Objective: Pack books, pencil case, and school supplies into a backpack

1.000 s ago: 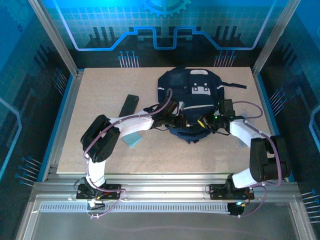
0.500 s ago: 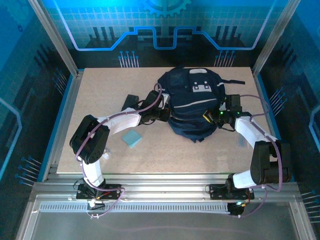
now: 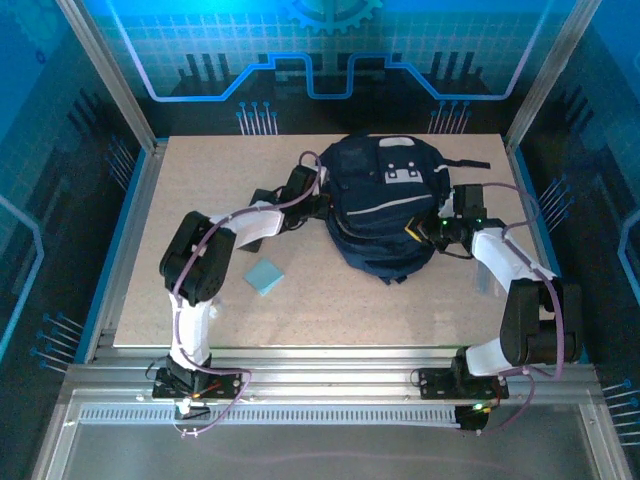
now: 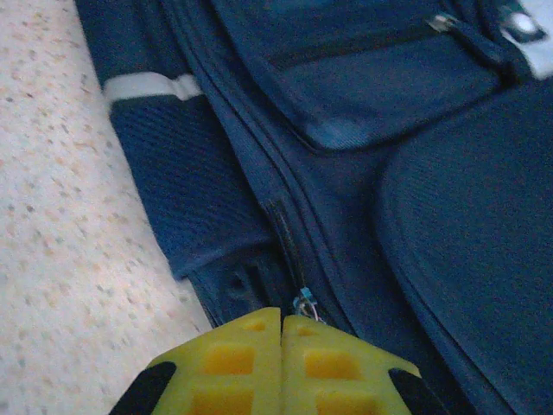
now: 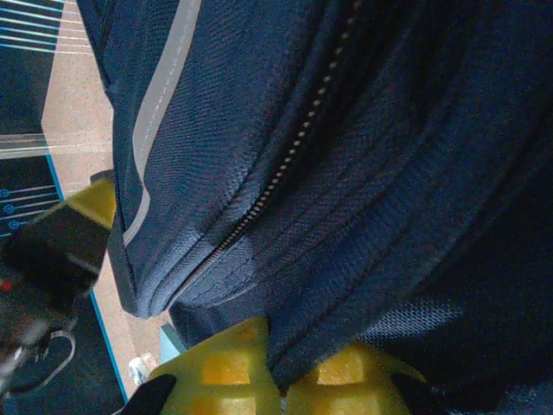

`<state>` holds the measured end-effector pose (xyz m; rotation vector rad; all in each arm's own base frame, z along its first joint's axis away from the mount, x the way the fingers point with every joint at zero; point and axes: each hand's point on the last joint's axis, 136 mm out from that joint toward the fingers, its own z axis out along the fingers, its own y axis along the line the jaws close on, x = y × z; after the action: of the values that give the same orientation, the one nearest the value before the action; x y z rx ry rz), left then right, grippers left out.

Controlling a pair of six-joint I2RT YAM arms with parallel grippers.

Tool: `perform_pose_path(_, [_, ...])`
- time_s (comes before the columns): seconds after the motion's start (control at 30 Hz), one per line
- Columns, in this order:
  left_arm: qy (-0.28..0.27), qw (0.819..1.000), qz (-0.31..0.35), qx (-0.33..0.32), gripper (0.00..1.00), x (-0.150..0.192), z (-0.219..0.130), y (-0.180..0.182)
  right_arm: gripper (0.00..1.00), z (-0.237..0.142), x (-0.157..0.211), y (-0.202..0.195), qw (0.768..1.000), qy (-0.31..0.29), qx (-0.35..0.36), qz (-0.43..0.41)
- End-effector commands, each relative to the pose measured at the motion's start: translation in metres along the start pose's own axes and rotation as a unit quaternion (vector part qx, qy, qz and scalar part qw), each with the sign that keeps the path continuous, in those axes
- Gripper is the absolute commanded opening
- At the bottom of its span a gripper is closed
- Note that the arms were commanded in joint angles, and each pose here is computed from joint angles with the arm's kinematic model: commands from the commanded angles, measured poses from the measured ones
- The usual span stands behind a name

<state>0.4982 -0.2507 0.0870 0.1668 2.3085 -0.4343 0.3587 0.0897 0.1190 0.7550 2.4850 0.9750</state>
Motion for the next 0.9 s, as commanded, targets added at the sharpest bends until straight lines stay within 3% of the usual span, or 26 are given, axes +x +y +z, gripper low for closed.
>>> perform_pose_path(0.0, [-0.052, 0.991, -0.027, -0.122, 0.0, -0.043, 0.003, 0.079, 0.0, -0.01, -0.009, 0.0, 1.0, -0.003, 0.006, -0.014])
perform_pose_path(0.23, [-0.034, 0.989, -0.049, -0.132, 0.01, -0.054, 0.0, 0.085, 0.03, -0.005, -0.003, 0.018, 0.999, 0.016, -0.009, -0.034])
perform_pose_path(0.27, [-0.027, 0.99, -0.054, -0.129, 0.19, -0.053, -0.005, 0.083, 0.14, -0.005, -0.001, 0.022, 0.999, 0.019, -0.01, -0.04])
perform_pose_path(0.3, [-0.02, 0.99, -0.058, -0.129, 0.46, -0.053, -0.012, 0.082, 0.28, -0.005, 0.002, 0.026, 0.999, 0.022, -0.013, -0.044])
perform_pose_path(0.37, [-0.005, 0.989, -0.061, -0.133, 0.72, -0.05, -0.026, 0.081, 0.52, -0.007, 0.007, 0.035, 0.998, 0.025, -0.021, -0.062])
perform_pose_path(0.4, [0.004, 0.988, -0.06, -0.139, 0.91, -0.048, -0.034, 0.082, 0.62, -0.008, 0.011, 0.038, 0.997, 0.027, -0.021, -0.069])
perform_pose_path(0.43, [0.012, 0.988, -0.058, -0.145, 0.99, -0.046, -0.04, 0.082, 0.68, -0.009, 0.013, 0.041, 0.997, 0.027, -0.02, -0.075])
perform_pose_path(0.53, [0.037, 0.984, -0.054, -0.165, 0.99, -0.037, -0.061, 0.091, 0.79, -0.012, 0.02, 0.045, 0.996, 0.03, -0.019, -0.088])
perform_pose_path(0.7, [0.099, 0.974, -0.065, -0.195, 0.99, -0.007, -0.087, 0.114, 0.81, -0.016, 0.029, 0.047, 0.994, 0.034, -0.021, -0.102])
perform_pose_path(0.87, [0.163, 0.965, -0.079, -0.189, 0.99, 0.026, -0.087, 0.127, 0.83, -0.012, 0.033, 0.046, 0.993, 0.04, -0.015, -0.112])
